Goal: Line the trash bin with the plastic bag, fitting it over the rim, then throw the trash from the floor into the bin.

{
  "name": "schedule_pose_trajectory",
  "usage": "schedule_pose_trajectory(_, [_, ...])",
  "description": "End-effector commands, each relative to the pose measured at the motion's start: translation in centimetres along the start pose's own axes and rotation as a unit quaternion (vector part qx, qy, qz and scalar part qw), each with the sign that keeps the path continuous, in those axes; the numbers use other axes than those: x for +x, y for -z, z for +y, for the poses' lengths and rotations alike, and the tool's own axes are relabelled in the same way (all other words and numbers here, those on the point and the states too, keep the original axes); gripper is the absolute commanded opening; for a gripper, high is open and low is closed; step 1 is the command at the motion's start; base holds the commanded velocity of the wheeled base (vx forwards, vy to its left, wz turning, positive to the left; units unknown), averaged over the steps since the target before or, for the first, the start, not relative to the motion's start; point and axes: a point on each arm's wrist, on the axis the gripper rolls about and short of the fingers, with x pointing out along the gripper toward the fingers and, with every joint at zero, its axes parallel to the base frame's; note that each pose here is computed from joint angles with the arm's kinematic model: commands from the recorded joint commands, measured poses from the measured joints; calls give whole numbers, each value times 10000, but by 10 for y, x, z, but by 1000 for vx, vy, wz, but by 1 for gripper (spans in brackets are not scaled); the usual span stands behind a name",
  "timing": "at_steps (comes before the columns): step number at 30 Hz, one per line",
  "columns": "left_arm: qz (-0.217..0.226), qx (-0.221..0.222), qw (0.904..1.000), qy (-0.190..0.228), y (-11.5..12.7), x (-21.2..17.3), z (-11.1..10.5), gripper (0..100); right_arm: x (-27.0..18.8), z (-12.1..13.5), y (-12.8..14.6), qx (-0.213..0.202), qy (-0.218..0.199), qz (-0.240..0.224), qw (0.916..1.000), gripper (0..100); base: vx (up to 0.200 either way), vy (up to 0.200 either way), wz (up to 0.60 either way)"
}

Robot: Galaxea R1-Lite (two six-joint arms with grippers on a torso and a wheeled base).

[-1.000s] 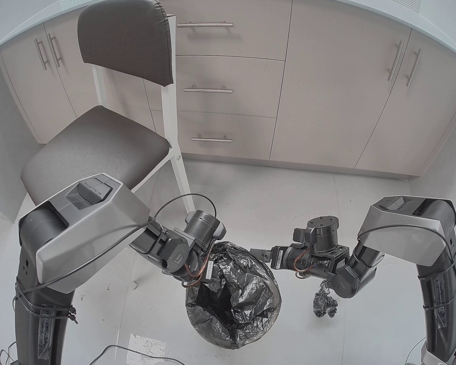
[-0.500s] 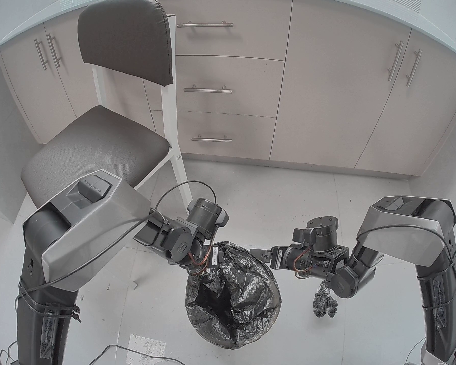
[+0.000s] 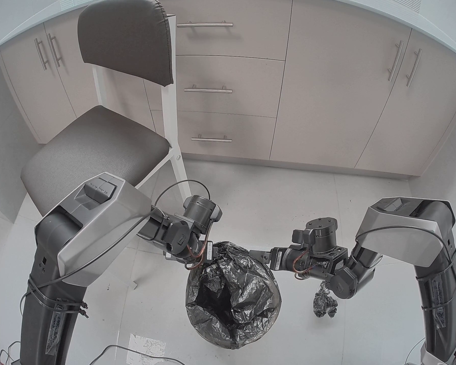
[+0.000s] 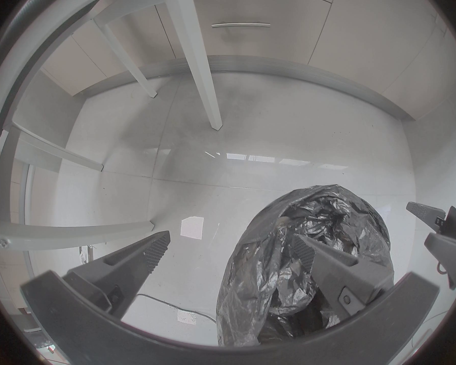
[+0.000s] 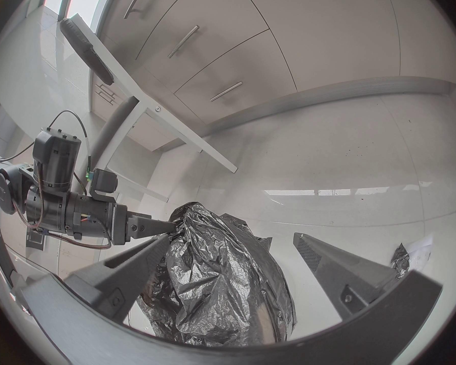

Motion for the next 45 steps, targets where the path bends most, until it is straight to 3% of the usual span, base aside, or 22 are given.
schedule_pose_trajectory(1, [2, -14, 10000, -10, 0, 7, 0, 100, 1, -1, 2, 5, 7, 23, 10000, 100, 0, 0, 0])
schedule_pose_trajectory(29, [-259, -303, 9990, -206, -18, 45, 5, 100, 3, -2, 2, -4, 10, 13, 10000, 100, 0, 0, 0])
schedule_pose_trajectory(45, [309, 84, 9988, -362, -8, 50, -1, 100, 3, -2, 3, -3, 14, 20, 10000, 100, 0, 0, 0])
